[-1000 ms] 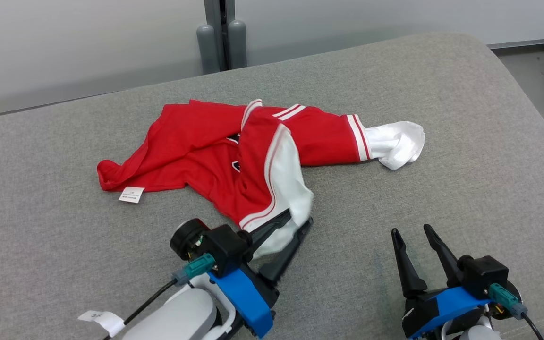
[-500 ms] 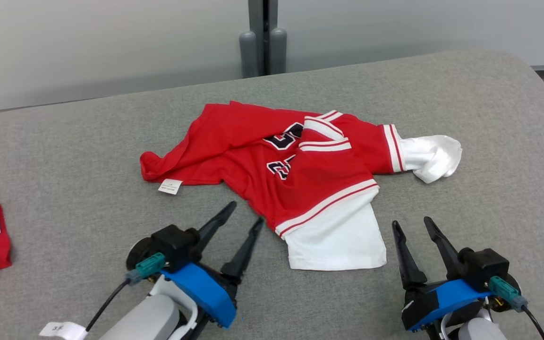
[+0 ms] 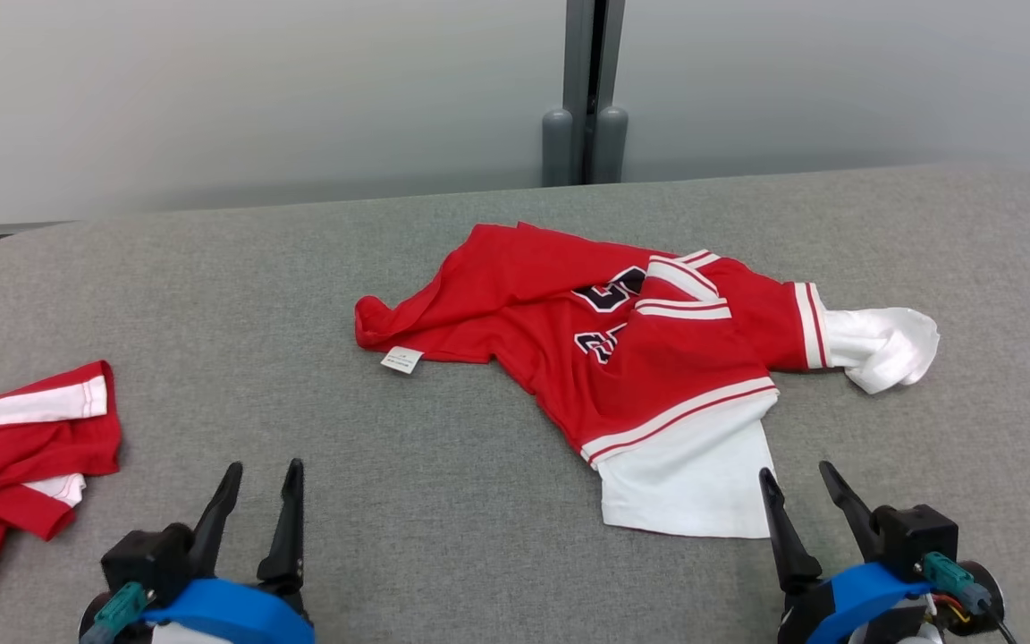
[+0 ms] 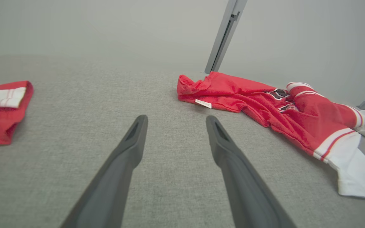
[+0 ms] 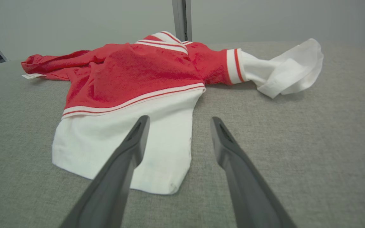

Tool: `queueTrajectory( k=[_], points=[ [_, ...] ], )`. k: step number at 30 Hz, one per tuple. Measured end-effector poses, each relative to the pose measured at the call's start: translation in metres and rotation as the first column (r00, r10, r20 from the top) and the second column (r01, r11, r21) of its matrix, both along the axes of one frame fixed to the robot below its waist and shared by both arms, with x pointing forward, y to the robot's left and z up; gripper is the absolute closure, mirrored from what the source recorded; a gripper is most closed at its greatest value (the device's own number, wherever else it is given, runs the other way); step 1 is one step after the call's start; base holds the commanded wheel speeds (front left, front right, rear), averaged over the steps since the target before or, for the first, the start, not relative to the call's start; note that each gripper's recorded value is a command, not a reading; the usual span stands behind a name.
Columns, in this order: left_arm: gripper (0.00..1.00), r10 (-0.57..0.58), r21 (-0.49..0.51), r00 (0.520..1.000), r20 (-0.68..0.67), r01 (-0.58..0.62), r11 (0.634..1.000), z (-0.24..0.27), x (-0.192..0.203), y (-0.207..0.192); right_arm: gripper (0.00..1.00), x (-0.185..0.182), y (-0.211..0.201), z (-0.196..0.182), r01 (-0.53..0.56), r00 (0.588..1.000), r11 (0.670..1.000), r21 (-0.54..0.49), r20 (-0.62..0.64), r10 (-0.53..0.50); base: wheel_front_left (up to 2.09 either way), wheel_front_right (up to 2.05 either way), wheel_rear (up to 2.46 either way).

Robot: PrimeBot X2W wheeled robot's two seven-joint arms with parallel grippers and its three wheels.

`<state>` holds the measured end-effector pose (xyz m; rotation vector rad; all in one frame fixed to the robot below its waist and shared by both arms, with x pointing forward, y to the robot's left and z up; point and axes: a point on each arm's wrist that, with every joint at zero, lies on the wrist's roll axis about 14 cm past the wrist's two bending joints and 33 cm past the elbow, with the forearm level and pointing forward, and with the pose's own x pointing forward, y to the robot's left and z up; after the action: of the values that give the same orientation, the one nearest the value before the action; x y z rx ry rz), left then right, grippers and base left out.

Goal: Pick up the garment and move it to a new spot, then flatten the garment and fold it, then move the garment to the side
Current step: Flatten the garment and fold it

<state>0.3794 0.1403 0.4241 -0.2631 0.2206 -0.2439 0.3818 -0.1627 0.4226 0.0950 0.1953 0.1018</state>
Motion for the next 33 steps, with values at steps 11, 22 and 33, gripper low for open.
queueTrajectory(
  k=[11, 22, 33],
  points=[
    [0.0, 0.173, 0.032, 0.984, -0.054, -0.171, 0.985, -0.02, -0.048, 0.036, 0.0, -0.014, -0.002, -0.029, -0.002, 0.995, 1.0, -0.024, -0.103, 0.0, 0.0, 0.0, 0.0],
    [0.0, 0.162, 0.025, 0.985, -0.06, -0.161, 0.987, -0.021, -0.046, 0.035, 0.96, -0.011, 0.009, -0.055, -0.013, 0.98, 1.0, 0.014, -0.201, 0.015, 0.0, 0.0, 0.0],
    [0.0, 0.071, 0.0, 0.996, -0.055, -0.071, 0.997, -0.019, -0.037, 0.005, 1.0, -0.027, -0.042, -0.054, 0.146, 0.97, 0.989, -0.012, -0.194, -0.146, 0.0, 0.0, 0.0]
  ],
)
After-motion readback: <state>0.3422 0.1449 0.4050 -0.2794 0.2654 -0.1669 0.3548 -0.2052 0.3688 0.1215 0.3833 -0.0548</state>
